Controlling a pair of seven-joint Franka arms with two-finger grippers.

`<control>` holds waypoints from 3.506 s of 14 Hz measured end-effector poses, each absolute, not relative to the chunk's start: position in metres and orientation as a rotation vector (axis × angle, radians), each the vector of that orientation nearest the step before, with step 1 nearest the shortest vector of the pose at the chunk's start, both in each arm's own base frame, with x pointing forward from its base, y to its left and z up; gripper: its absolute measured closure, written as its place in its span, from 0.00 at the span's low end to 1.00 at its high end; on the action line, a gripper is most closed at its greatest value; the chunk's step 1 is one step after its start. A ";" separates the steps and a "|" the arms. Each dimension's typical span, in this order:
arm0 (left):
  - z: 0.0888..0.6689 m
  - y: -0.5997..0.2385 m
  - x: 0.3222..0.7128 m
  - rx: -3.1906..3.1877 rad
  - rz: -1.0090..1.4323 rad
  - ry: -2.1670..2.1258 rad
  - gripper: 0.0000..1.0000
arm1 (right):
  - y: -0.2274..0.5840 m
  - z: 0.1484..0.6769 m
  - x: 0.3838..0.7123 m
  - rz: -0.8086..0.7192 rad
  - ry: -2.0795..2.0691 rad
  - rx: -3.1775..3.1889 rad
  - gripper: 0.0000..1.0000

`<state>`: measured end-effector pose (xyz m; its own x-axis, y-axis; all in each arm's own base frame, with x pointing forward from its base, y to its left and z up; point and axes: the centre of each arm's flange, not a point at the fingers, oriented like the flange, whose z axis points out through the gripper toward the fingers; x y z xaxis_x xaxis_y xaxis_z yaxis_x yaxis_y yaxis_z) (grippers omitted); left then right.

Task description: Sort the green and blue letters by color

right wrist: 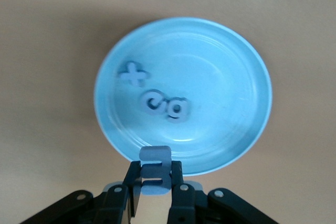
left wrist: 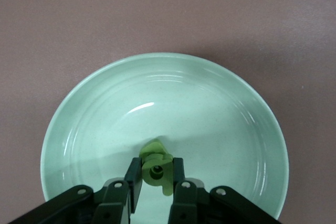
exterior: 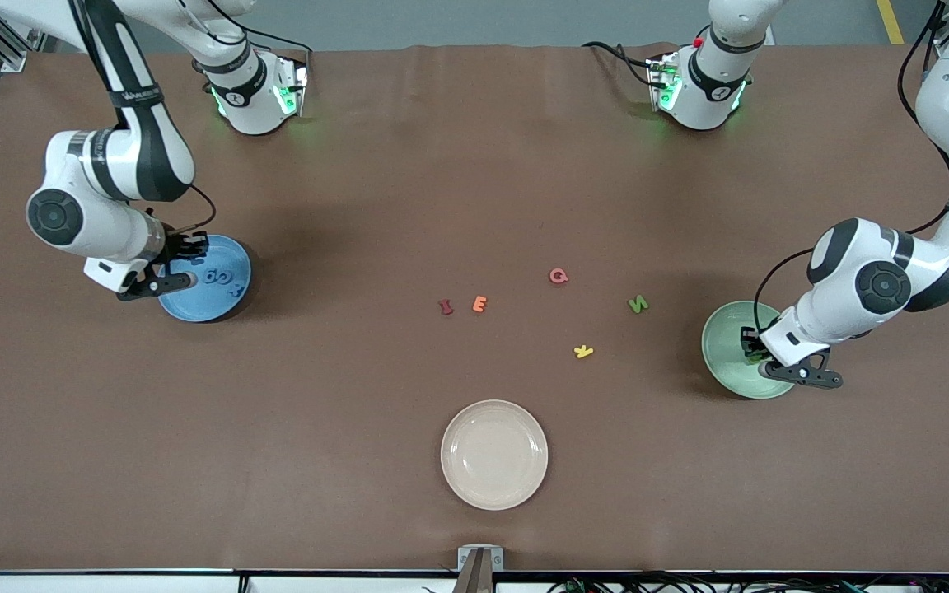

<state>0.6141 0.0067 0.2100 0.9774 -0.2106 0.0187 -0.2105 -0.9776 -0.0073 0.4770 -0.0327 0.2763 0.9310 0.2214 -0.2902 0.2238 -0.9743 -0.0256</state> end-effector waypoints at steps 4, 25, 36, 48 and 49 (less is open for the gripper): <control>0.208 0.014 0.616 -3.117 -0.032 0.315 0.72 | -0.038 0.272 0.474 -0.461 0.348 3.084 0.37; 0.230 0.015 0.640 -3.118 -0.129 0.291 0.00 | -0.019 0.518 0.572 -0.226 0.078 3.077 0.00; 0.330 0.000 0.686 -3.054 -0.180 0.265 0.00 | -0.034 0.595 0.584 -0.101 0.024 3.076 0.00; 0.459 0.015 0.699 -2.980 -0.305 0.140 0.00 | -0.028 0.588 0.571 -0.240 0.029 3.096 0.00; 0.476 0.012 0.693 -2.996 -0.291 0.114 0.00 | -0.028 0.591 0.566 -0.242 0.029 3.097 0.00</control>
